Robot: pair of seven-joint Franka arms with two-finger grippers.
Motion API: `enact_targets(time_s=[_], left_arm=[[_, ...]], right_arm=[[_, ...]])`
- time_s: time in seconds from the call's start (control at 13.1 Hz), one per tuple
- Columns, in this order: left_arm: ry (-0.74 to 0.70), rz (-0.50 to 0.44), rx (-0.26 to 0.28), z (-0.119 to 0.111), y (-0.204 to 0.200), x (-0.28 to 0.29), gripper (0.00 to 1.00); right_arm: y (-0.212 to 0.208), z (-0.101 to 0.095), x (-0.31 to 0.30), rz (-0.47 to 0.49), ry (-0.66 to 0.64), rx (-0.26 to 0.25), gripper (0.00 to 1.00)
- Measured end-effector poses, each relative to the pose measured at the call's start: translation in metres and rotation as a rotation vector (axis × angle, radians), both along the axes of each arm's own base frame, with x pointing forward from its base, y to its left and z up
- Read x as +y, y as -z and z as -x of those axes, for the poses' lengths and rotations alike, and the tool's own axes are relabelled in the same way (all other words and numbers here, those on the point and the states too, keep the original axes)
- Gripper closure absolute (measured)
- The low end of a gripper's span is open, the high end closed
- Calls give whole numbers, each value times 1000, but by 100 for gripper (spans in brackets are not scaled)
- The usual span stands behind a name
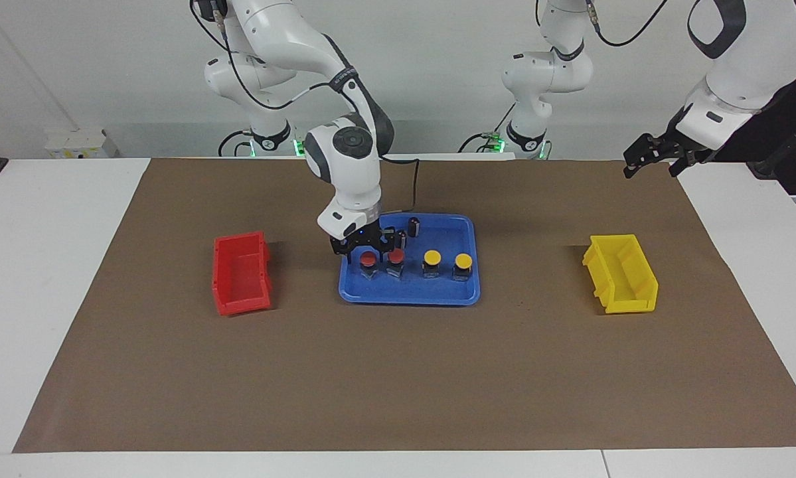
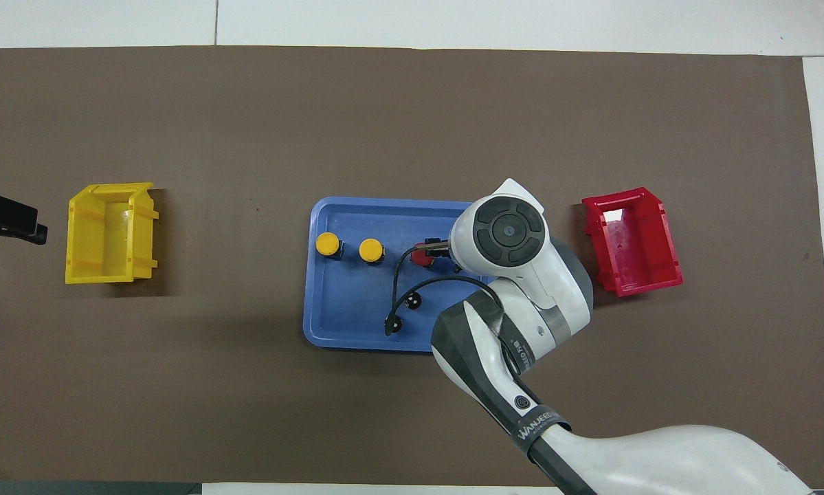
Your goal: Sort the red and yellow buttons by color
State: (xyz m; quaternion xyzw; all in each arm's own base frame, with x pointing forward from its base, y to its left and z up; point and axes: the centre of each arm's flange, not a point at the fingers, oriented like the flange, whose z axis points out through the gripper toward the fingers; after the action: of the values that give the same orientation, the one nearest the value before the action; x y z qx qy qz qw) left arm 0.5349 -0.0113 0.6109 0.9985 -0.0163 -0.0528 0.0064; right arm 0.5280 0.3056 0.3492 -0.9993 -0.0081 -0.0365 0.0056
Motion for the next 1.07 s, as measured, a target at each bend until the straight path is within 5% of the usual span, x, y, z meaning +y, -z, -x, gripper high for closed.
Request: enact_targets(time_s=[0.08,0.23,0.61,0.84,0.99,1.07], left_arm=[[-19,-2,-26,-3,0,-3,0],[-28,-3,-55,-6,0,-22,0],[-134,9,-143,-4,51,-165,1],[-169,4,-133,4,120,-257,4],[-183,5,-134,1,166,-279,11],[-185,8,-137,0,184,-281,22]], right_arm=[[0,0,0,0,0,0,35],[0,0,0,0,0,0,59],[-33,-22,-25,59,0,17,59],[-98,-44,-124,97,-42,54,59],[-124,-43,-194,111,-99,92,59],[-125,-42,-223,112,-119,102,59]])
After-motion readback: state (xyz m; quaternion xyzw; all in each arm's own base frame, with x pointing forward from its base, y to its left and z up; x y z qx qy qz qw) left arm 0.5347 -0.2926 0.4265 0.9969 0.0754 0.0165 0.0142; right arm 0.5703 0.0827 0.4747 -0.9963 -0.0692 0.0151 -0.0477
